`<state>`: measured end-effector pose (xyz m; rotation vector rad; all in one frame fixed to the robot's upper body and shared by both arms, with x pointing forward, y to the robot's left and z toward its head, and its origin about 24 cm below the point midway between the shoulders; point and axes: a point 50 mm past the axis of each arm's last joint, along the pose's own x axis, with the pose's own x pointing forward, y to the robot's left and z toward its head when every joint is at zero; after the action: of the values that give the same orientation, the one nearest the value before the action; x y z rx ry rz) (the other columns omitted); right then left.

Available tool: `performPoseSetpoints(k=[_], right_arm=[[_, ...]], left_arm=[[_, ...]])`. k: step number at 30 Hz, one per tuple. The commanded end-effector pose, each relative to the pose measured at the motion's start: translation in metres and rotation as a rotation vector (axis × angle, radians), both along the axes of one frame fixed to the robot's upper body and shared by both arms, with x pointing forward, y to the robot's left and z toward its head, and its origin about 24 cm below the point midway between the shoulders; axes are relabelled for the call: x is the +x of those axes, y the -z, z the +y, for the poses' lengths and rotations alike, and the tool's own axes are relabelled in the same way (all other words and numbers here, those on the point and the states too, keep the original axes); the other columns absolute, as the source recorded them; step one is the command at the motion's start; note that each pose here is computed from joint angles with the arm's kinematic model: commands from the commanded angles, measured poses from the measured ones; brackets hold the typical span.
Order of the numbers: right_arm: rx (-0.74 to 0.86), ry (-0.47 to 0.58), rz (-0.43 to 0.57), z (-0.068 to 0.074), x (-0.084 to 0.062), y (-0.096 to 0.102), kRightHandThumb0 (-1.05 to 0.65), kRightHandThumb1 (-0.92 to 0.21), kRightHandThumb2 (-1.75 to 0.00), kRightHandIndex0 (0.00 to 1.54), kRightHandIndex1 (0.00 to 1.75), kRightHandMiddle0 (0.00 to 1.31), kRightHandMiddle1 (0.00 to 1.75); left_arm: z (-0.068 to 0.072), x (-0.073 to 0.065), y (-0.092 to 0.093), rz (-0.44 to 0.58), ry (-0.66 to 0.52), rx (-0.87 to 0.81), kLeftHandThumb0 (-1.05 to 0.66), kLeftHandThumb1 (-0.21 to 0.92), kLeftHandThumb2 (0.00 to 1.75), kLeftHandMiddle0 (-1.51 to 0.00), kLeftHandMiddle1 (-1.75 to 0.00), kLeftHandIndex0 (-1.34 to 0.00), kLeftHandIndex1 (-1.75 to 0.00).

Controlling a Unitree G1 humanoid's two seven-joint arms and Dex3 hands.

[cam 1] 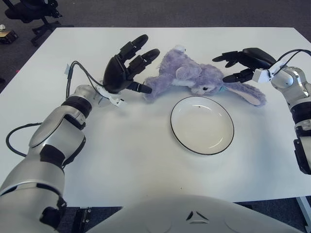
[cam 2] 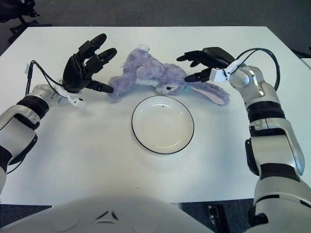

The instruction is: Put the doll into the plate.

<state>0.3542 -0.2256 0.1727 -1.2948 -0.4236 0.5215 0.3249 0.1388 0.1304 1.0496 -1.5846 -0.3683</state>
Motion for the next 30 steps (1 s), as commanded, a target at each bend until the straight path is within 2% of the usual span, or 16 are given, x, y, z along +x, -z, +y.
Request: performPoseSetpoints(k=[1, 8, 10, 12, 22, 23, 25, 28, 30], right_arm=[[0.015, -0.002, -0.016, 0.002, 0.001, -0.006, -0.5, -0.92, -0.39, 0.8, 0.3, 0.6, 0.06], [0.015, -0.002, -0.016, 0.002, 0.001, -0.006, -0.5, -0.92, -0.4, 0.81, 0.29, 0.6, 0.05], [0.018, -0.002, -0.018, 0.001, 0.001, -0.005, -0.49, -0.92, -0.4, 0.81, 0.29, 0.6, 0.05], [0.019, -0.002, -0.019, 0.001, 0.001, -0.005, -0.49, -0.92, -0.4, 0.81, 0.28, 0.6, 0.05], [0.022, -0.003, -0.021, 0.001, 0.0, -0.005, -0.5, -0.92, -0.41, 0.82, 0.26, 0.6, 0.05], [0.028, -0.017, -0.032, 0.002, -0.004, -0.004, -0.5, -0.92, -0.41, 0.82, 0.26, 0.6, 0.05], [0.035, -0.055, -0.067, 0.005, -0.014, 0.0, -0.6, -0.92, -0.45, 0.72, 0.16, 0.56, 0.03], [0.036, -0.064, -0.081, 0.006, -0.018, 0.001, -0.65, -0.92, -0.47, 0.66, 0.09, 0.53, 0.01], [0.04, -0.08, -0.101, 0.011, -0.026, 0.004, -0.68, -0.92, -0.47, 0.6, 0.05, 0.51, 0.01]], left_arm=[[-0.005, 0.003, -0.01, -0.128, 0.017, 0.068, -0.53, 0.92, 0.21, -0.44, -0.05, -0.29, -0.16], [-0.005, 0.003, -0.01, -0.147, 0.015, 0.079, -0.54, 0.92, 0.22, -0.43, -0.04, -0.29, -0.14], [-0.003, 0.008, -0.006, -0.244, -0.054, 0.131, -0.55, 0.92, 0.24, -0.42, -0.03, -0.29, -0.13], [-0.002, 0.01, -0.005, -0.292, -0.084, 0.157, -0.57, 0.92, 0.26, -0.41, -0.03, -0.29, -0.13], [-0.003, 0.011, -0.004, -0.31, -0.091, 0.166, -0.58, 0.92, 0.28, -0.41, -0.02, -0.3, -0.11], [-0.003, 0.011, -0.004, -0.312, -0.092, 0.167, -0.58, 0.92, 0.28, -0.41, -0.02, -0.3, -0.11], [-0.004, 0.011, -0.004, -0.317, -0.093, 0.168, -0.59, 0.92, 0.29, -0.42, -0.02, -0.29, -0.1], [-0.004, 0.011, -0.004, -0.318, -0.093, 0.168, -0.6, 0.92, 0.29, -0.42, -0.02, -0.29, -0.1], [-0.004, 0.011, -0.004, -0.32, -0.096, 0.166, -0.6, 0.92, 0.29, -0.42, -0.02, -0.29, -0.09]])
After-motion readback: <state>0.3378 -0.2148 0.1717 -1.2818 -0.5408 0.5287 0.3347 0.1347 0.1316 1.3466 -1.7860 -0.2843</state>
